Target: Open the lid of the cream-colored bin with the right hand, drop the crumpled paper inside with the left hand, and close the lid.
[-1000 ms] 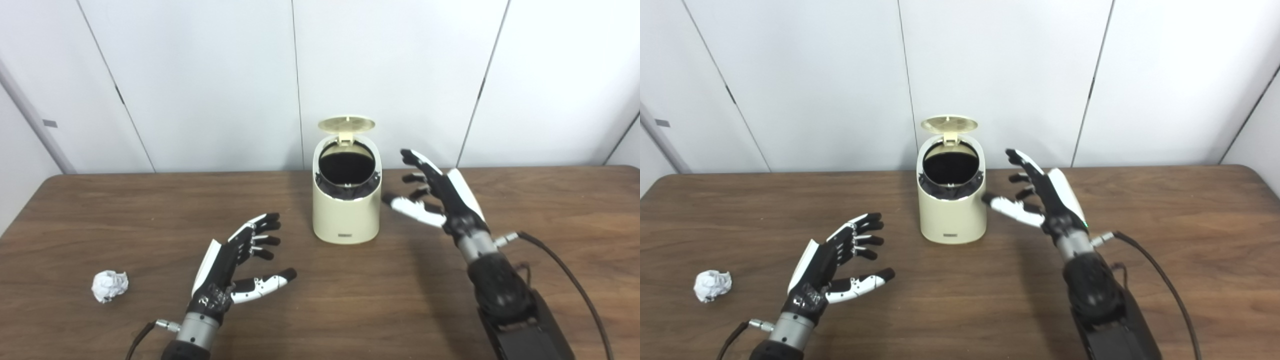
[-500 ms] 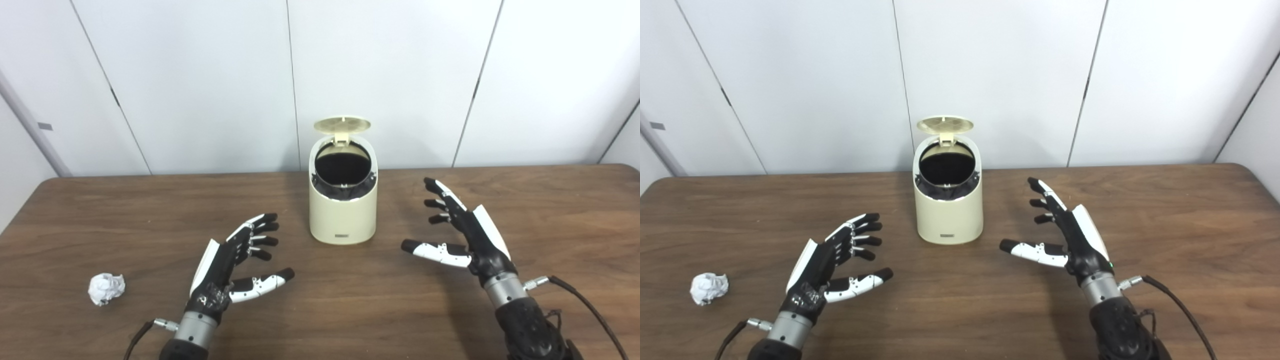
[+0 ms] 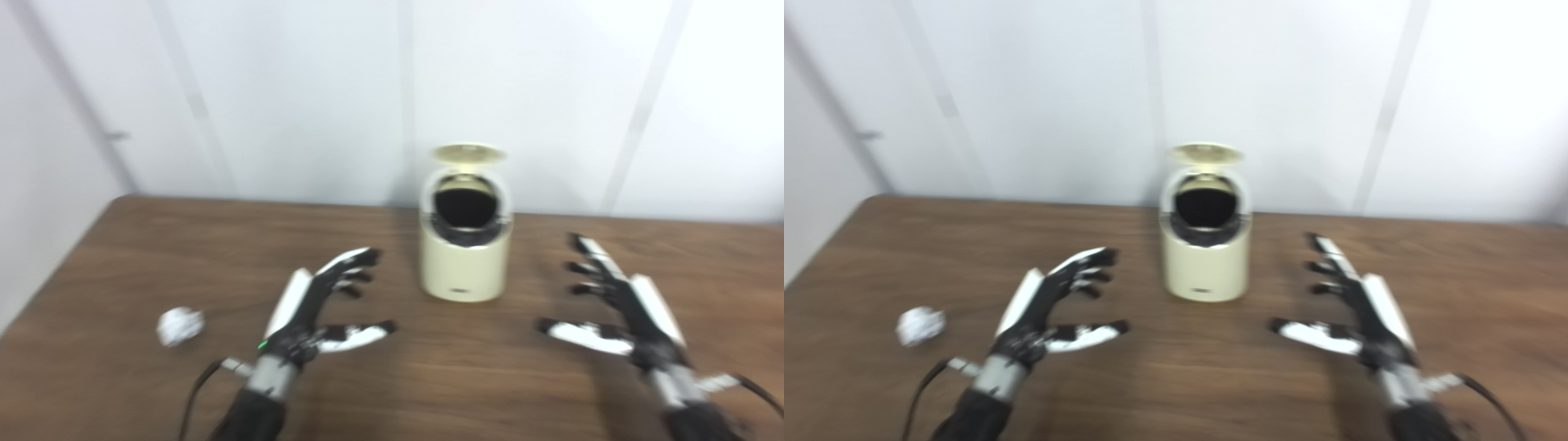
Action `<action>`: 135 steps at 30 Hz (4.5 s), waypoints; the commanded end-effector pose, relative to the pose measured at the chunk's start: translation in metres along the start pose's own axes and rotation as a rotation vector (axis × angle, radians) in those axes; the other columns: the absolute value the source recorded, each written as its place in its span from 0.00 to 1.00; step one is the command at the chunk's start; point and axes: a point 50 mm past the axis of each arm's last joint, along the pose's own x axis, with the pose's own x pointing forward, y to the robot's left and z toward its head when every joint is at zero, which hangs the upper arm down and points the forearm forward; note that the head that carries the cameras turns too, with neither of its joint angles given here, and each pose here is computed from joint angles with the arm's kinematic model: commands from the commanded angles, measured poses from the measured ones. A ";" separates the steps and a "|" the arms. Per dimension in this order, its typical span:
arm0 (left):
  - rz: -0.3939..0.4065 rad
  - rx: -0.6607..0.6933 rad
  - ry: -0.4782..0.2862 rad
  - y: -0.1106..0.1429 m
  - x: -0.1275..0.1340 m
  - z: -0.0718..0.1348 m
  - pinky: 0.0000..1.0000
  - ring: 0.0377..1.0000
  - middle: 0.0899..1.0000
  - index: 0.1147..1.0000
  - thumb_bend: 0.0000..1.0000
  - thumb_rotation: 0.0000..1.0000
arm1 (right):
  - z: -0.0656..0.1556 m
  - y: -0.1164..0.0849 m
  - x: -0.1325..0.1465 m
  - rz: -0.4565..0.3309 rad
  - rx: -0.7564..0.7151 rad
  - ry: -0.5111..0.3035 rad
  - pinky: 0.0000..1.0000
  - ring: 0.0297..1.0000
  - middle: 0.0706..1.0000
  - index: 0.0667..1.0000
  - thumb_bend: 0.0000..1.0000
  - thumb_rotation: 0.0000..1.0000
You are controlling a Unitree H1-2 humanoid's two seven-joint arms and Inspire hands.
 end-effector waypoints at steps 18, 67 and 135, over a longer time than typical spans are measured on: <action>0.089 0.424 -0.019 0.050 -0.016 0.047 0.62 0.73 0.76 0.77 0.76 0.11 | 0.017 -0.017 0.006 -0.034 -0.017 -0.057 0.55 0.83 0.95 0.96 0.82 0.43; -0.009 1.001 0.438 0.207 -0.019 -0.016 0.60 0.72 0.75 0.74 0.96 0.10 | 0.020 -0.018 0.007 -0.029 -0.005 -0.073 0.55 0.80 0.93 0.96 0.83 0.46; -0.166 0.917 0.501 0.159 -0.027 -0.075 0.25 0.31 0.35 0.45 0.52 0.00 | 0.025 -0.025 -0.005 -0.046 -0.034 -0.024 0.56 0.79 0.93 0.94 0.80 0.48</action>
